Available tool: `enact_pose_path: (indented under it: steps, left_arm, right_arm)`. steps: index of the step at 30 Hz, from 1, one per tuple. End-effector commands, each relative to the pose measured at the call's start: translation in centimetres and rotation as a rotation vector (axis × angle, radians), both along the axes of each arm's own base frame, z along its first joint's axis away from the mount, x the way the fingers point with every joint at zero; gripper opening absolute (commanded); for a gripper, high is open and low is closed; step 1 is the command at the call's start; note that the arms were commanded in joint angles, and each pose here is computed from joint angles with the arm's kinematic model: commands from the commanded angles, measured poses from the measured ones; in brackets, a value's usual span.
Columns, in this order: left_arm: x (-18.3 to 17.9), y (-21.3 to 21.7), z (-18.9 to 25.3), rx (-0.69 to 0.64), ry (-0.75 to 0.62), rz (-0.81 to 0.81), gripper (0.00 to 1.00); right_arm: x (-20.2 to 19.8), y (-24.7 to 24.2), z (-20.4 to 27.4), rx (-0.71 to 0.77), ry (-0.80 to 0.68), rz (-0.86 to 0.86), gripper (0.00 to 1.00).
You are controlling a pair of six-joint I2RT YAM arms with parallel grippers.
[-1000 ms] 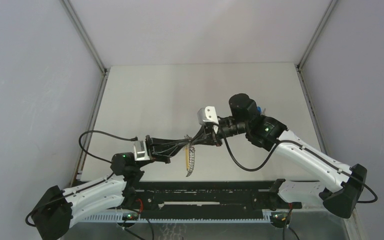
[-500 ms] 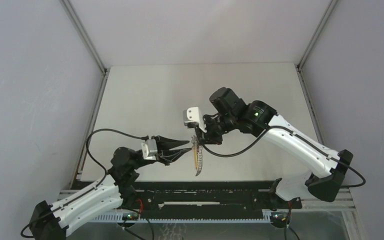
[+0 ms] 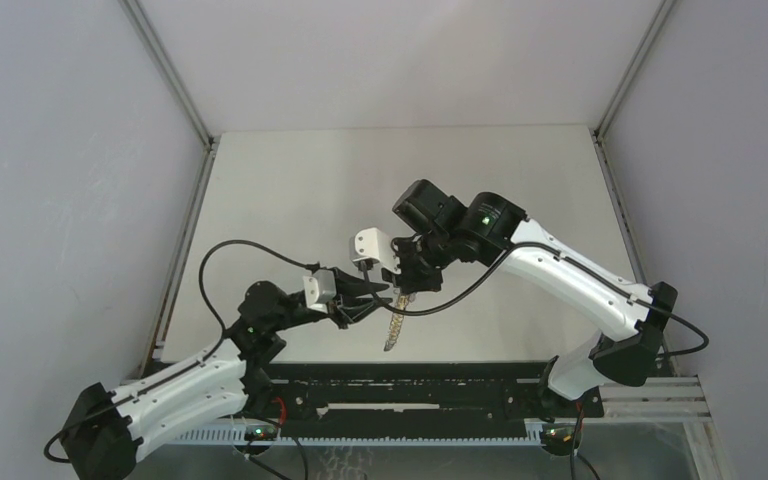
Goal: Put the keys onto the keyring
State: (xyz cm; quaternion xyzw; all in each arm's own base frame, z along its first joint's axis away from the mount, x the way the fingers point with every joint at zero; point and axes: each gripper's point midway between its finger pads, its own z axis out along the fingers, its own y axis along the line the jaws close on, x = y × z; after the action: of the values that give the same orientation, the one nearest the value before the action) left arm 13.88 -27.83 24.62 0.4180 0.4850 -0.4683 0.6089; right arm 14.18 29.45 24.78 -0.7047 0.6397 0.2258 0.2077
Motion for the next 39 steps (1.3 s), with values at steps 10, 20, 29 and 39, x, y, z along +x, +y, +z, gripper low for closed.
enact_pose_path:
  steps: [10,20,29,39]
  left_arm:
    - [-0.6,-0.8,4.5,-0.097,-0.087,-0.072,0.3]
    - [-0.5,-1.5,3.8,-0.076,-0.05,-0.099,0.25]
    - [0.0,-1.5,2.9,-0.047,-0.039,-0.071,0.19]
    - [0.6,-1.4,2.1,-0.004,-0.04,-0.045,0.0]
  right_arm:
    - [-0.1,1.4,1.4,0.029,-0.057,0.057,0.0]
    - [-0.2,1.6,1.9,0.036,-0.073,0.065,0.0]
    - [-0.3,1.6,2.3,0.043,-0.082,0.068,0.0]
    - [-0.6,1.2,2.6,0.052,-0.093,0.068,0.0]
